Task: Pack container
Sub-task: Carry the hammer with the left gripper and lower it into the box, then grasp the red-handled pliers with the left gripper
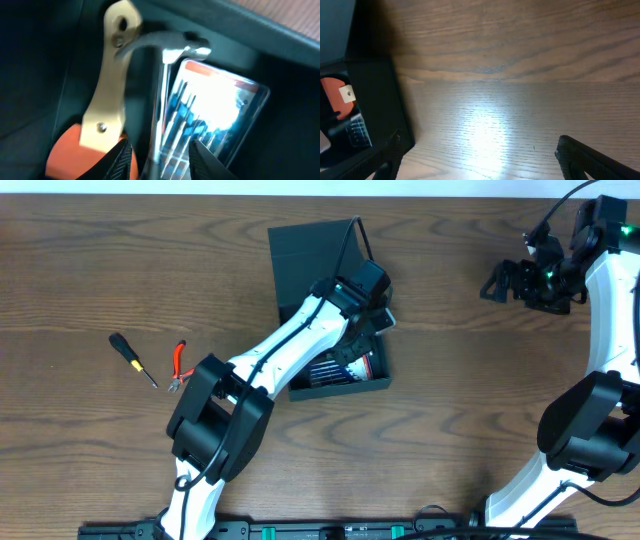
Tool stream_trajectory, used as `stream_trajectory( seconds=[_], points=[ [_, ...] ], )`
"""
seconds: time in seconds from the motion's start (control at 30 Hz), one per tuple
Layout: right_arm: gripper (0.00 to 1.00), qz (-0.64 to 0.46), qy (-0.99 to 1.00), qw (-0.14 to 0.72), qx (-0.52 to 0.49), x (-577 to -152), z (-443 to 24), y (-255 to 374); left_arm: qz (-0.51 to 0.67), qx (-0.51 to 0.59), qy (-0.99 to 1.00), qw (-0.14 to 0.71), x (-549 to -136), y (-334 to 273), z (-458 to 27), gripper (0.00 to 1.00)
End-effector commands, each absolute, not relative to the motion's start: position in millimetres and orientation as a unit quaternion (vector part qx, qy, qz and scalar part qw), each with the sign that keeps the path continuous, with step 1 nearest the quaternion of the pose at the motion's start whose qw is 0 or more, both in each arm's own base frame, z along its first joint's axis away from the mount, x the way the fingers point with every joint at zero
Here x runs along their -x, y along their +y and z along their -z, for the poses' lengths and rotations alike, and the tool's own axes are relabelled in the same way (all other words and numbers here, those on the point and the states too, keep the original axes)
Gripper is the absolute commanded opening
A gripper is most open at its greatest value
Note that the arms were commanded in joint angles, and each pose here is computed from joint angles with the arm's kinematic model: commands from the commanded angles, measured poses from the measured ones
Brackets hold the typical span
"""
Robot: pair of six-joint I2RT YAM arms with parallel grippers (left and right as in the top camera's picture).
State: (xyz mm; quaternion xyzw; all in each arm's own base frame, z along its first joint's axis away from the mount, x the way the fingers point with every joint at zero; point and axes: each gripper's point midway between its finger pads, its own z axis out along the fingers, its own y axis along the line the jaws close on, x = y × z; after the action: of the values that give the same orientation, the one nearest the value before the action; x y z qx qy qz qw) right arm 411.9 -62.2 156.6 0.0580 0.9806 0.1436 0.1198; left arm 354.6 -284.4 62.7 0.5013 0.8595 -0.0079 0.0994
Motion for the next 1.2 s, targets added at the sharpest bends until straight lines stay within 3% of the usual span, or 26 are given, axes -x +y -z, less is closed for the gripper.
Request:
stream_trajectory(
  seconds=[0.0,0.2,0.33,0.43,0.63,0.77,1.1,1.17],
  points=[
    [0.99,-0.152,0.979,0.117,-0.062,-413.4,-154.1,-58.7,-0.024,-0.451,0.873,0.184,-385.5,-276.3,-130.3,0.36],
    [0.99,-0.152,0.979,0.118,-0.062,-413.8,-154.1,-58.8,-0.049,-0.389,0.875,0.284,-400.4,-223.9,-233.9,0.45],
    [0.99,-0.151,0.979,0.118,-0.062,-413.8,-154.1,-58.9,-0.063,-0.306,0.908,0.281,-406.1,-154.9,-254.9,0.45],
    [0.99,-0.151,0.979,0.118,-0.062,-413.9,-154.1,-58.9,-0.076,-0.235,0.940,0.235,-408.9,-100.8,-236.9,0.45],
    [0.99,-0.150,0.979,0.124,-0.061,-416.5,-154.6,-59.6,-0.065,-0.089,0.991,0.078,-390.6,-12.0,-155.0,0.47],
    [0.99,-0.149,0.978,0.130,-0.060,-419.1,-155.2,-60.3,-0.053,-0.063,0.997,0.003,-380.6,12.6,-116.4,0.47],
    [0.99,-0.148,0.978,0.132,-0.060,-420.1,-155.4,-60.9,-0.016,-0.046,0.995,-0.082,-374.1,46.5,-52.3,0.45],
    [0.99,-0.147,0.978,0.132,-0.060,-420.3,-155.3,-61.2,0.006,-0.039,0.995,-0.089,-373.3,43.5,-43.0,0.41]
  ],
)
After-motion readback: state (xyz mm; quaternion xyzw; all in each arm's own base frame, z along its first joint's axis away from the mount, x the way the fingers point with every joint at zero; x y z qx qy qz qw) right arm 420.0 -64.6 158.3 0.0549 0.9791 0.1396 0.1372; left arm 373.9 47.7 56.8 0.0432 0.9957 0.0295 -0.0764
